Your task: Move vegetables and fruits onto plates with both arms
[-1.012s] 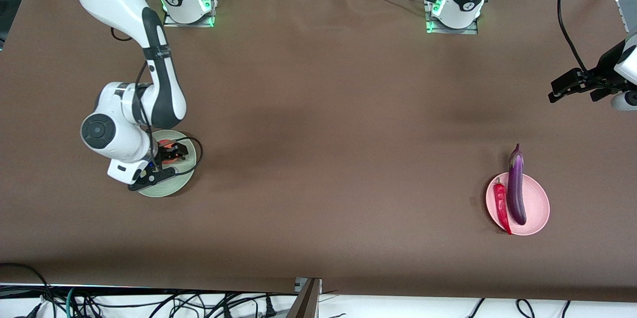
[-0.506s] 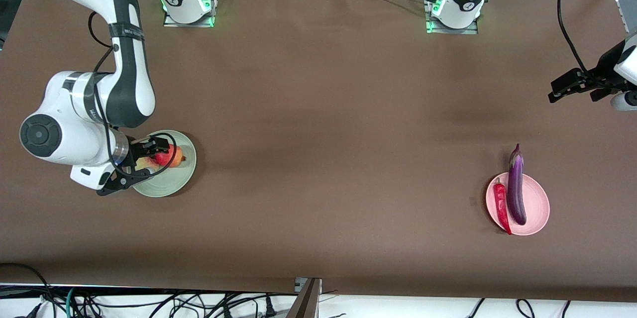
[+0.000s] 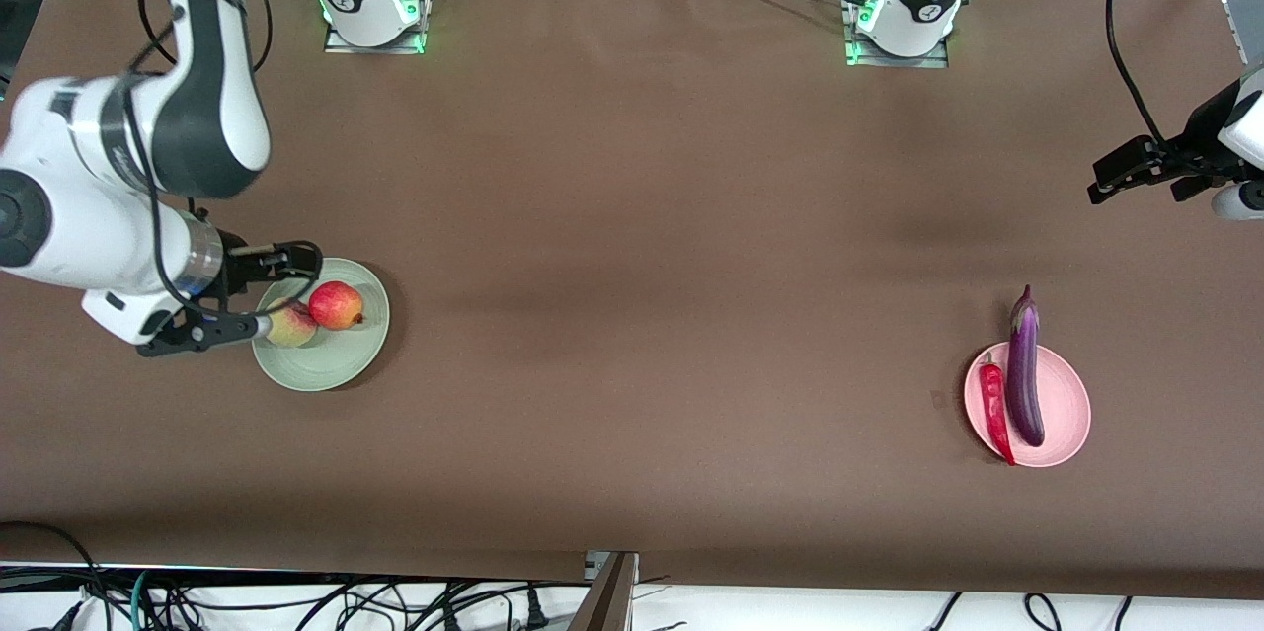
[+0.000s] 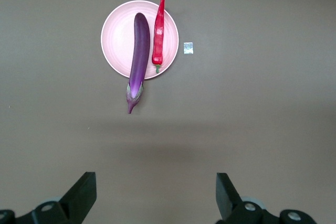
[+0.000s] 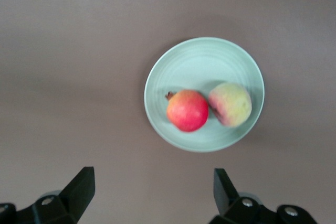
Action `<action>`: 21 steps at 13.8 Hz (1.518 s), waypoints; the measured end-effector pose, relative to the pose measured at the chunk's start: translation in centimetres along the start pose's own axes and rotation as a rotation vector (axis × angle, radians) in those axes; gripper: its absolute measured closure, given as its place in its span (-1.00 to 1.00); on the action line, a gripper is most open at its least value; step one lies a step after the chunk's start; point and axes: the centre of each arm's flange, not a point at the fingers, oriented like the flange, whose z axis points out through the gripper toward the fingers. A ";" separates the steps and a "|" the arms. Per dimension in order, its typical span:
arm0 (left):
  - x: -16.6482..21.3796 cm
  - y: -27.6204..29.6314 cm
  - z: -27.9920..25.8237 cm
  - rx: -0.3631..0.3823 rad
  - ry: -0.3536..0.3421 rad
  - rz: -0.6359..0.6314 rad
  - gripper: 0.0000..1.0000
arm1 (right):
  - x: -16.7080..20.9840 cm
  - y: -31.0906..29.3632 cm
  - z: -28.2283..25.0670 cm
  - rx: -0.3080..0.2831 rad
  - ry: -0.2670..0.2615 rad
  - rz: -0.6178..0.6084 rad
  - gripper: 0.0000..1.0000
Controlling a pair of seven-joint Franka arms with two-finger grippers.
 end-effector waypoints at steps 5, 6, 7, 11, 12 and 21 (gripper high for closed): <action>0.0 0.0 0.0 0.000 -0.001 -0.010 -1.00 | -7.3 1.5 -5.5 0.063 0.020 0.055 -1.00; 0.0 0.0 0.0 0.000 -0.001 -0.010 -1.00 | -8.8 2.1 -6.2 0.073 0.028 0.063 -1.00; 0.0 0.0 0.0 0.000 0.001 -0.011 -1.00 | -10.1 2.6 -6.6 0.077 0.033 0.071 -1.00; 0.1 0.0 -0.1 0.000 0.010 -0.014 -1.00 | -13.1 4.7 -8.9 -0.004 0.070 0.093 -1.00; 0.1 0.0 -0.1 0.000 0.010 -0.014 -1.00 | -13.7 4.7 -9.9 -0.015 0.087 0.093 -1.00; 0.1 -0.1 -0.1 0.000 0.011 -0.018 -1.00 | -16.0 2.8 -11.9 -0.025 0.065 0.077 -1.00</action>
